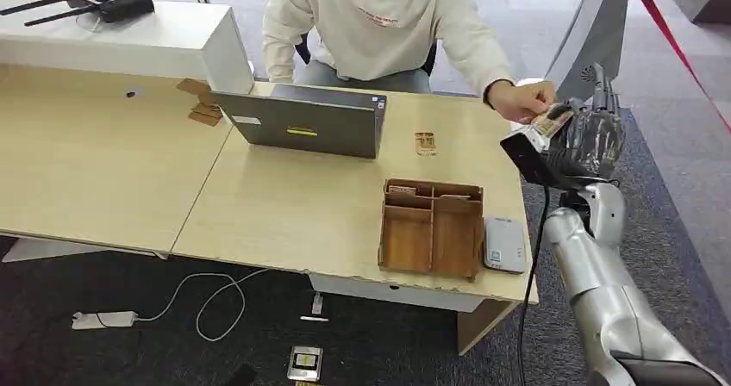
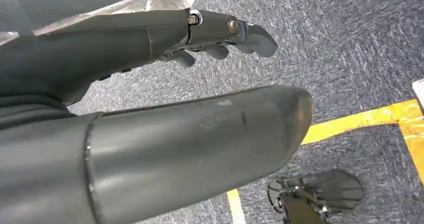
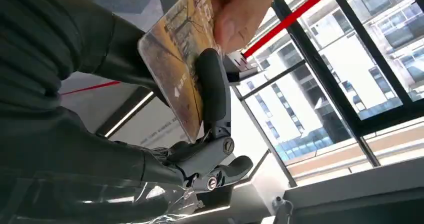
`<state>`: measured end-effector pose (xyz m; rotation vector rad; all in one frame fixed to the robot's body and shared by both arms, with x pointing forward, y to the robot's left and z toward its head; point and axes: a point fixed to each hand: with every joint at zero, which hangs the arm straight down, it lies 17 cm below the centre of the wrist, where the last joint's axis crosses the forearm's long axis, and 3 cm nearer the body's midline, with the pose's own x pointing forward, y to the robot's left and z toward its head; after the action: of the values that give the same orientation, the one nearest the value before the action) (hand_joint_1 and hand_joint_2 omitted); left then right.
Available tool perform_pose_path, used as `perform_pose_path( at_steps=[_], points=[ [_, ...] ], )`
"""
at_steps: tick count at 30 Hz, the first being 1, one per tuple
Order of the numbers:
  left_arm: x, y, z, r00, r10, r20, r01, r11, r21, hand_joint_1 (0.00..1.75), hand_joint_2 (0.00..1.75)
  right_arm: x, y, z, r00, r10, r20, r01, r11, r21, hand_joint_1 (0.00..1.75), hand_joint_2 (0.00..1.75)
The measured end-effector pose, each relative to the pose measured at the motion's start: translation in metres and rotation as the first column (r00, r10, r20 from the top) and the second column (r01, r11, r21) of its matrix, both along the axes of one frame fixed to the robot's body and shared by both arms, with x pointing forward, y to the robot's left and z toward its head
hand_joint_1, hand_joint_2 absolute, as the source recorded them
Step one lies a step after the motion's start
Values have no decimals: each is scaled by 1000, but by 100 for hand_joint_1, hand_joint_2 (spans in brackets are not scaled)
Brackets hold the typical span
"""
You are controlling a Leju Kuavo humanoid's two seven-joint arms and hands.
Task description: Pass the card to the sensor for recognition and then transmit it.
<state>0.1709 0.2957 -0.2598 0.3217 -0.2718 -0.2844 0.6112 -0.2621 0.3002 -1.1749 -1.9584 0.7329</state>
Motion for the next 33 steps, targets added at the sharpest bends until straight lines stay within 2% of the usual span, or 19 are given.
perform_pose_path(
  at_steps=[8, 14, 18, 21, 28, 33],
  points=[
    [-1, 0, 0, 1000, 2, -4, -2, 1000, 1, 0, 0, 1, -1, 1, 1000, 1, -4, -1, 999, 32, 175, 175],
    [-3, 0, -1, 1000, 13, -4, -13, 1000, -3, 0, 0, 4, -14, -3, 999, 2, -38, 3, 992, 123, 175, 175],
    [-9, 0, -2, 1000, 22, -8, -22, 1000, -7, 0, 0, 8, -35, -22, 991, 26, -129, 4, 974, 228, 175, 175],
    [-14, 0, -4, 999, 29, -16, -29, 1000, -9, 0, 0, 7, -53, -42, 980, 34, -197, 18, 966, 257, 175, 175],
    [-21, 0, -5, 998, 58, -32, -58, 998, -14, 0, 0, -2, -90, -94, 927, 45, -372, 57, 965, 257, 175, 175],
    [-25, 1, -6, 996, 84, -43, -85, 996, -18, 0, 0, -11, -108, -122, 891, 34, -453, 87, 966, 244, 175, 175]
  ],
)
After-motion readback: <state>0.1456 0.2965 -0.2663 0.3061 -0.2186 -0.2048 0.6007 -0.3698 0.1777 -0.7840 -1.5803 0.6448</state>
